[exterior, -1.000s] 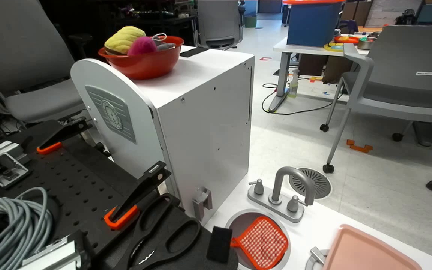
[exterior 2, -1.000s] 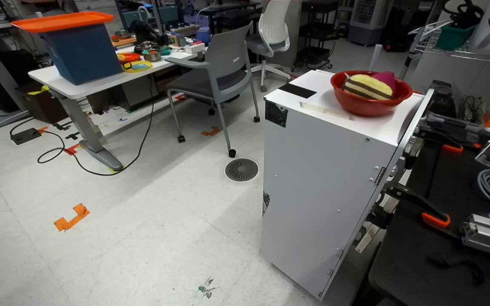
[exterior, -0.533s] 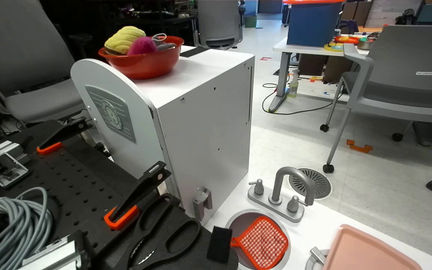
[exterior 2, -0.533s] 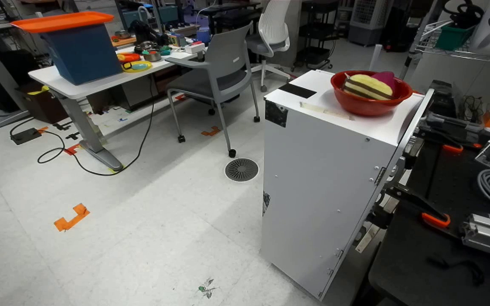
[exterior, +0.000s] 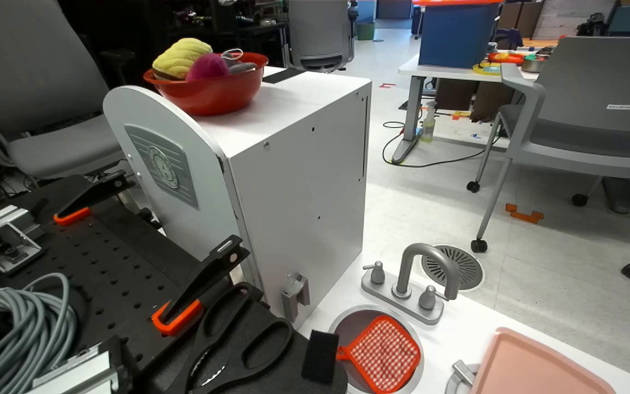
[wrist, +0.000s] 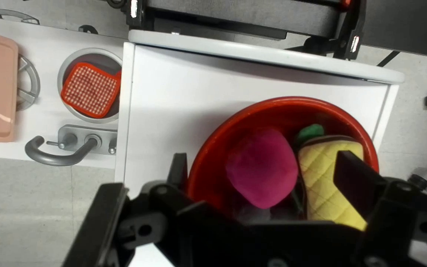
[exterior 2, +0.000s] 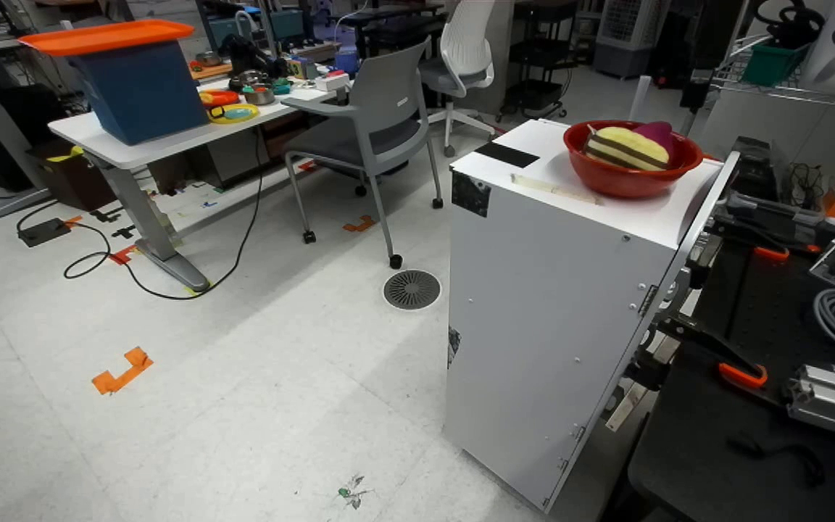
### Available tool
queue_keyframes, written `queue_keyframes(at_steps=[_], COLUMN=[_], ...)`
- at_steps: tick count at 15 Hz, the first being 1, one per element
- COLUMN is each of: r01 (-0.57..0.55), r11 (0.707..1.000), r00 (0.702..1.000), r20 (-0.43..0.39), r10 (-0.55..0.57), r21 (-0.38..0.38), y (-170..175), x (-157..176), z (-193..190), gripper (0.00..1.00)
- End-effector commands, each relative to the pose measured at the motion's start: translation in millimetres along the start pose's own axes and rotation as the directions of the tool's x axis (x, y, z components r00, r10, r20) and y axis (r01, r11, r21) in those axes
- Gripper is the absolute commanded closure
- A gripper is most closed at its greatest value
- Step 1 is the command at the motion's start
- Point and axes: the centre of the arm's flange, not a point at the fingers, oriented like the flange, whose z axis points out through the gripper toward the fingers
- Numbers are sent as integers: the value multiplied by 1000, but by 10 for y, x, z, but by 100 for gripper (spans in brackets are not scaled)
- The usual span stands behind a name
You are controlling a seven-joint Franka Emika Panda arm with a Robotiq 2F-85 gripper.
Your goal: Pick the red object on the cabinet and drop it in the sink
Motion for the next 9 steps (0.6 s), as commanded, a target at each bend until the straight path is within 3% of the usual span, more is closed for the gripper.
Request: queue_keyframes(at_steps=[1,9], r01=[12,79], r11=[1000,994], r00=[1000,997], r20=[-12,3], r10=[-12,-79], r21=[23,77], y=[43,-71], x=[38,109], z=[-45,26], gripper=[0,0])
